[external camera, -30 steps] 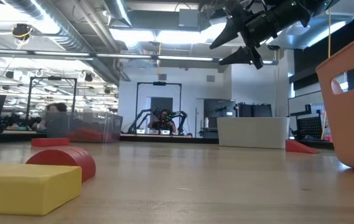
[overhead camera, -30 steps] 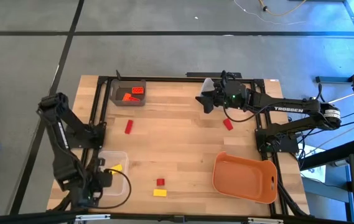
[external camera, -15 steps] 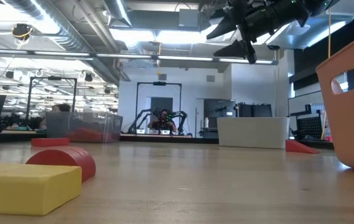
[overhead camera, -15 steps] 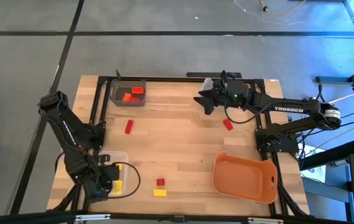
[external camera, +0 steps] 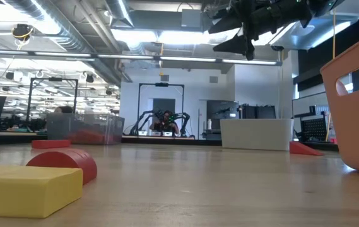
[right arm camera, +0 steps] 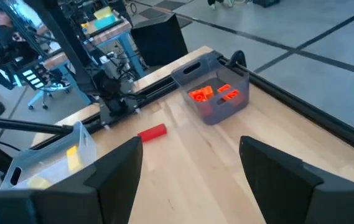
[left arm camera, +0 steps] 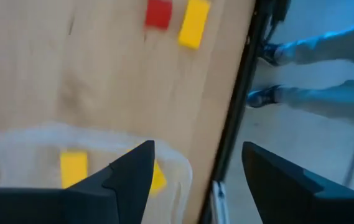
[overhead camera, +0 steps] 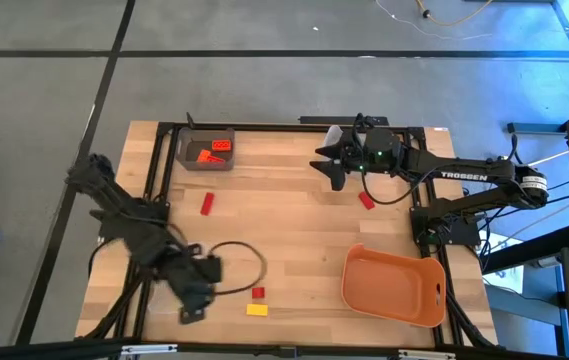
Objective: Sort & place blocks by color
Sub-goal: Put the yellow block into the transparent bin
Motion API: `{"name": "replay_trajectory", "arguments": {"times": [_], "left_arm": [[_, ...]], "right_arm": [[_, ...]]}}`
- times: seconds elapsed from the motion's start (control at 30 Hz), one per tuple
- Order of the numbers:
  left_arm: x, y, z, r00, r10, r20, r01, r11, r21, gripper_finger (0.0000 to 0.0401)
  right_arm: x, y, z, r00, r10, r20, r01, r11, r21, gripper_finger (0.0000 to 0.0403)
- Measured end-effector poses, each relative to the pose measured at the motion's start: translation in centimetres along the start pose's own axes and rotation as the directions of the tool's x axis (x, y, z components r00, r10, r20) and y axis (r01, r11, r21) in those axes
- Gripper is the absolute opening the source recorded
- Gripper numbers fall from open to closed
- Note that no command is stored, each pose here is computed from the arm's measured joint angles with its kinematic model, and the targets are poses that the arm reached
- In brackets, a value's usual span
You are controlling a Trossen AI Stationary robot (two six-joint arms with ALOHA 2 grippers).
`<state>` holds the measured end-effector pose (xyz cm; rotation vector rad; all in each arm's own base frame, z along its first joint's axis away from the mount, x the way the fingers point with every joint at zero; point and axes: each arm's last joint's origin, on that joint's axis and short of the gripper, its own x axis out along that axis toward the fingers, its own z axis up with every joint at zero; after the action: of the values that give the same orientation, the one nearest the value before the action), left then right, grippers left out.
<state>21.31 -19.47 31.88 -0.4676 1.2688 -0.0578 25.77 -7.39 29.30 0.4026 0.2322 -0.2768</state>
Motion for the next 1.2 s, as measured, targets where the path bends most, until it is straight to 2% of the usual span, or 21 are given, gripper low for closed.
{"name": "replay_trajectory", "arguments": {"times": [0.1, 0.23, 0.4, 0.53, 0.77, 0.9, 1.07, 1.2], "left_arm": [[1.4, -1.4, 2.9, 1.0, 0.024, 0.002, -0.024, 0.995, 0.099, 0.0233], [4.9, -3.0, 5.7, 0.998, 0.058, -0.027, -0.051, 0.979, 0.199, 0.0234], [9.8, -4.4, 7.4, 0.995, 0.044, -0.091, -0.019, 0.967, 0.255, 0.0234], [13.0, -4.6, 7.7, 0.992, 0.058, -0.108, -0.027, 0.962, 0.272, 0.0234], [16.8, -3.7, 8.0, 0.983, 0.147, -0.111, -0.105, 0.943, 0.316, 0.0234], [18.0, -3.3, 8.2, 0.977, 0.189, -0.1, -0.149, 0.938, 0.313, 0.0234], [18.7, -3.1, 8.0, 0.97, 0.239, -0.05, -0.211, 0.922, 0.324, 0.0234], [19.5, -2.6, 7.6, 0.97, 0.23, -0.074, -0.196, 0.928, 0.316, 0.0234]], "right_arm": [[0.0, 0.0, 0.0, 1.0, 0.0, -0.001, 0.0, 1.0, -0.004, 0.0268], [0.0, 0.0, 0.0, 1.0, -0.001, -0.001, 0.001, 0.999, -0.036, 0.0268], [0.0, 0.0, 0.0, 1.0, -0.002, -0.002, 0.002, 0.997, -0.075, 0.0268], [0.0, -0.1, 0.0, 1.0, -0.009, -0.001, 0.009, 0.997, -0.075, 0.0268], [0.0, -0.1, 0.0, 1.0, -0.011, -0.003, 0.011, 0.997, -0.074, 0.0268], [0.0, -0.1, -0.1, 1.0, -0.016, -0.004, 0.016, 0.997, -0.074, 0.0268], [0.0, -0.3, 0.0, 0.997, -0.072, 0.015, 0.073, 0.995, -0.063, 0.0268], [0.0, -0.3, 0.0, 0.995, -0.099, 0.022, 0.099, 0.995, -0.024, 0.0268]]}}
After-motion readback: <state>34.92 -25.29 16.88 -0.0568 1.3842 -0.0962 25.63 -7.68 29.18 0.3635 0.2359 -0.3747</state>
